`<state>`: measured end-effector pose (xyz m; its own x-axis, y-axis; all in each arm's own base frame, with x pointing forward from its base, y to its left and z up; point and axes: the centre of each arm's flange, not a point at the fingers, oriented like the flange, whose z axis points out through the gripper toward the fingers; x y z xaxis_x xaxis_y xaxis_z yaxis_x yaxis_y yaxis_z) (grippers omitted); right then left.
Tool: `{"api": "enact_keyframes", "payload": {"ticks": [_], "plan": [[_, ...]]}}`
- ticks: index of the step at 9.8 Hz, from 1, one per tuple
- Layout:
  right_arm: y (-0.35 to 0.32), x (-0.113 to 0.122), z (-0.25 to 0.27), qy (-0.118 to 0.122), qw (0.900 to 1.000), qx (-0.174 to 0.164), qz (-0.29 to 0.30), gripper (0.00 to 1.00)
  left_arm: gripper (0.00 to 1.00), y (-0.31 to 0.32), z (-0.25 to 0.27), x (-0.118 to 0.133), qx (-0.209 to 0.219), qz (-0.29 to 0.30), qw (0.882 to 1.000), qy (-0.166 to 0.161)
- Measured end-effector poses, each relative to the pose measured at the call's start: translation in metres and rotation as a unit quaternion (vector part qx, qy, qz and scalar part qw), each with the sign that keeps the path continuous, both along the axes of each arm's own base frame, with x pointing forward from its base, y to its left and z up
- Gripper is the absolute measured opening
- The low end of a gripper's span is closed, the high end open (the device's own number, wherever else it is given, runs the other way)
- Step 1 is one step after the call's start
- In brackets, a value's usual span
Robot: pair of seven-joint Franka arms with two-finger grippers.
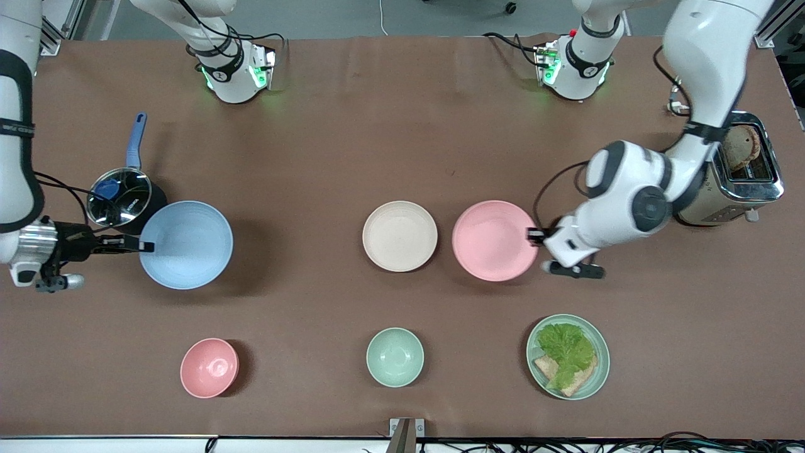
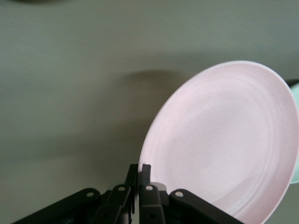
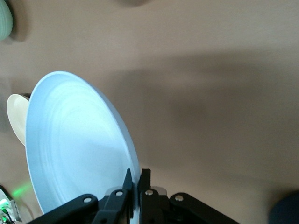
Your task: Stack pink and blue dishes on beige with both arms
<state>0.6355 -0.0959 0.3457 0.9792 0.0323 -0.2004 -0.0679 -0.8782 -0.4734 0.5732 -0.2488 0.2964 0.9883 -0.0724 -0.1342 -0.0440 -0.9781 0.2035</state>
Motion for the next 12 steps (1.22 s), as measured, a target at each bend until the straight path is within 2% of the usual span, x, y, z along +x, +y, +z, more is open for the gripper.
{"api": "enact_keyframes", "payload": {"ticks": [2, 4, 10, 12], "plan": [[0.062, 0.013, 0.000, -0.005, 1.000, -0.006, -0.013, 0.07, 0.04, -0.076, -0.002, -0.032, 0.022, 0.020, 0.999, -0.017], [0.122, 0.013, -0.010, -0.011, 1.000, -0.013, -0.026, 0.07, 0.04, -0.118, -0.019, -0.050, 0.037, 0.020, 0.998, -0.039], [0.233, -0.026, -0.043, -0.002, 0.998, -0.018, -0.053, 0.07, 0.04, -0.171, -0.067, -0.063, 0.006, 0.026, 0.999, -0.034], [0.258, -0.038, -0.054, -0.003, 0.998, -0.019, -0.056, 0.07, 0.10, -0.170, -0.068, -0.060, 0.006, 0.029, 0.999, -0.034]]}}
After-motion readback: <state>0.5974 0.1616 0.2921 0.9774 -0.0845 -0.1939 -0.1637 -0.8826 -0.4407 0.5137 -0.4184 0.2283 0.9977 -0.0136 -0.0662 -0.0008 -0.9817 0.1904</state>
